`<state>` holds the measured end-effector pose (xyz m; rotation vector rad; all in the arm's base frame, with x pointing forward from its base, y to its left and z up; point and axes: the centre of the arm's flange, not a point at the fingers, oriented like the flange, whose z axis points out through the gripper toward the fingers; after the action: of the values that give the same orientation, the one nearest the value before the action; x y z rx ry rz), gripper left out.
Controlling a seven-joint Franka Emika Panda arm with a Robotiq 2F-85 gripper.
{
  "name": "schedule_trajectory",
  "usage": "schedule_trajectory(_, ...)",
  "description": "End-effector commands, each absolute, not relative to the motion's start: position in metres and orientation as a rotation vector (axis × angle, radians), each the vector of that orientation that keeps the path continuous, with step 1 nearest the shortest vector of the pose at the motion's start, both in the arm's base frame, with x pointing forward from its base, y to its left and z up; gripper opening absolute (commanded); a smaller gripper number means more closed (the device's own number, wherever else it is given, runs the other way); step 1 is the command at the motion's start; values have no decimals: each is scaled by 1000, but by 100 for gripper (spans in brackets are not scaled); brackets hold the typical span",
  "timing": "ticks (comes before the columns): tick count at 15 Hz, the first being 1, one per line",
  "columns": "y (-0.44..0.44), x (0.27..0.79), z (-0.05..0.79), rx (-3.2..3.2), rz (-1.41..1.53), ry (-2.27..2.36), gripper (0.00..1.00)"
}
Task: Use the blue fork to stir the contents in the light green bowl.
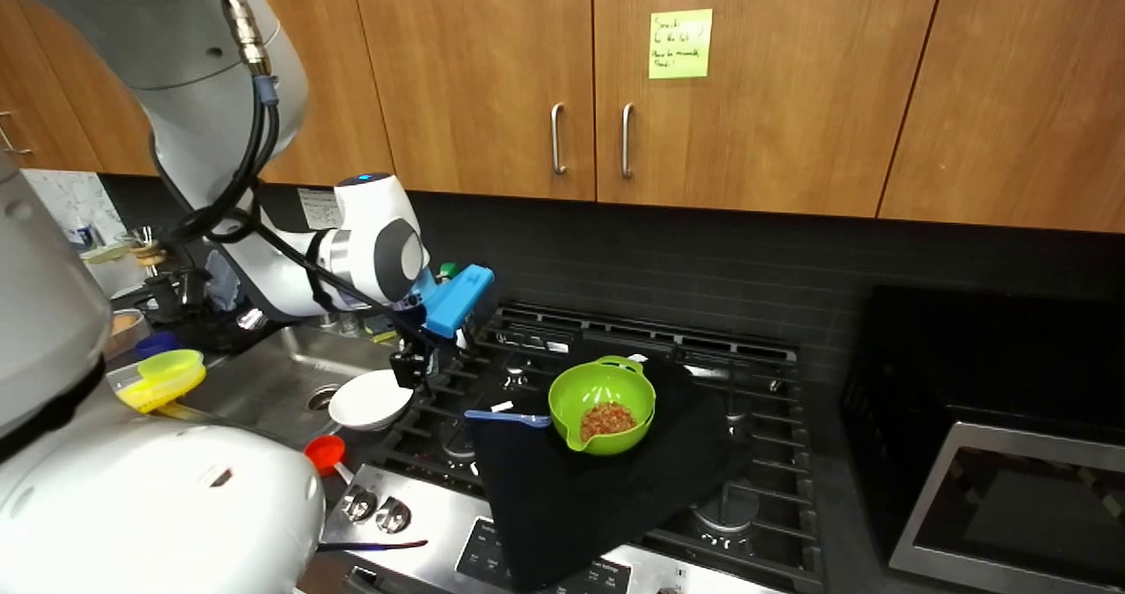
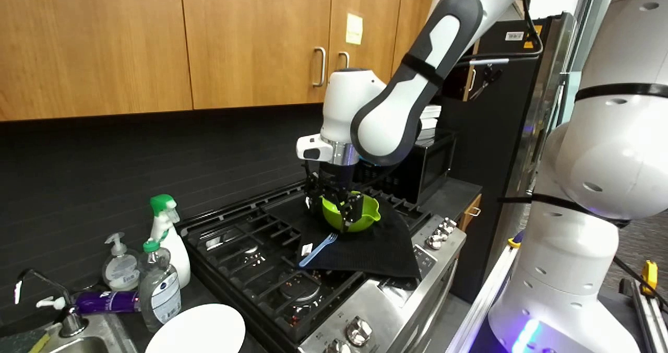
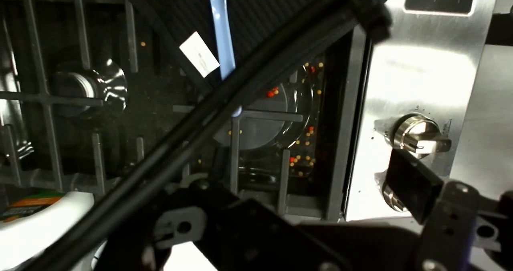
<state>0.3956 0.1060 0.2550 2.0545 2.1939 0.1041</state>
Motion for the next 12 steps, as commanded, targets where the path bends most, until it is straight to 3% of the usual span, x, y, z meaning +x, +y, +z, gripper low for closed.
schedule_trajectory(1,112,408,240,2054,93,2179,100)
schedule_trajectory(12,111,402,241,2111,37,2174,100)
